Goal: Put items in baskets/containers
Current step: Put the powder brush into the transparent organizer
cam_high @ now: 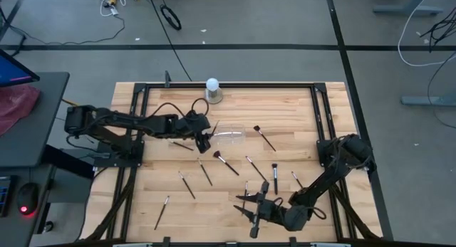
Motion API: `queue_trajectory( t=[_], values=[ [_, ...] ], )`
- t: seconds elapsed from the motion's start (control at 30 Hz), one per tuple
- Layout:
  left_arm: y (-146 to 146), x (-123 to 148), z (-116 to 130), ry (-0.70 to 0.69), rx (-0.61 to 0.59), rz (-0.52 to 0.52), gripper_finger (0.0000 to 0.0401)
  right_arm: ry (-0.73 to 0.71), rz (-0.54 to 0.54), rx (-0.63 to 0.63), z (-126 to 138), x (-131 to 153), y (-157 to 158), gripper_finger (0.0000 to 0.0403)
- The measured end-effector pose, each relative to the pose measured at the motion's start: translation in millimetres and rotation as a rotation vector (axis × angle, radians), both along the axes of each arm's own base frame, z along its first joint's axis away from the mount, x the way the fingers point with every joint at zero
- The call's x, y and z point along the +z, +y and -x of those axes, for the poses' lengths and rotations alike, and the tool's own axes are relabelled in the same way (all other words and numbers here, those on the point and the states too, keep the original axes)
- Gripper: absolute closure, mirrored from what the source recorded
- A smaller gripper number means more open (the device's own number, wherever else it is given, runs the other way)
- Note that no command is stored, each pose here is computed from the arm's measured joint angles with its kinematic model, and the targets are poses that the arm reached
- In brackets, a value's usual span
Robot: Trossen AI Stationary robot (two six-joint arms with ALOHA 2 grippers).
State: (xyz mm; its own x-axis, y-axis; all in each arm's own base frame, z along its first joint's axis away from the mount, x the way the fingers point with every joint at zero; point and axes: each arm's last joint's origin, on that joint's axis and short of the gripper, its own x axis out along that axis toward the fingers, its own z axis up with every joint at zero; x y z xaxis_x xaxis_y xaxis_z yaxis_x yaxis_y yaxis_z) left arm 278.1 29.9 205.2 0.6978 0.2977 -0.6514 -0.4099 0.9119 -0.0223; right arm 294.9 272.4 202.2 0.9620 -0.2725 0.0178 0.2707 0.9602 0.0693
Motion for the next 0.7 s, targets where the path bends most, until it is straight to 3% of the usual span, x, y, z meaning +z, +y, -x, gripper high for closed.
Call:
queue_trajectory(
  t=[0.23, 0.4, 0.53, 0.7],
  values=[
    [-29, 39, 6, -0.021, -0.107, -0.003, 0.0216, 0.042, -0.005, -0.129, 39, 40, 2, 0.0248],
    [-74, 42, 14, -0.055, -0.211, -0.041, 0.0216, 0.121, -0.164, -0.025, 61, 47, -7, 0.0215],
    [-110, 33, 22, -0.103, -0.268, -0.066, 0.0216, 0.356, -0.379, 0.030, 66, 27, -24, 0.0185],
    [-142, 17, 30, -0.164, -0.300, -0.094, 0.0216, 0.753, -0.559, -0.170, 76, -1, -58, 0.0169]
  ],
)
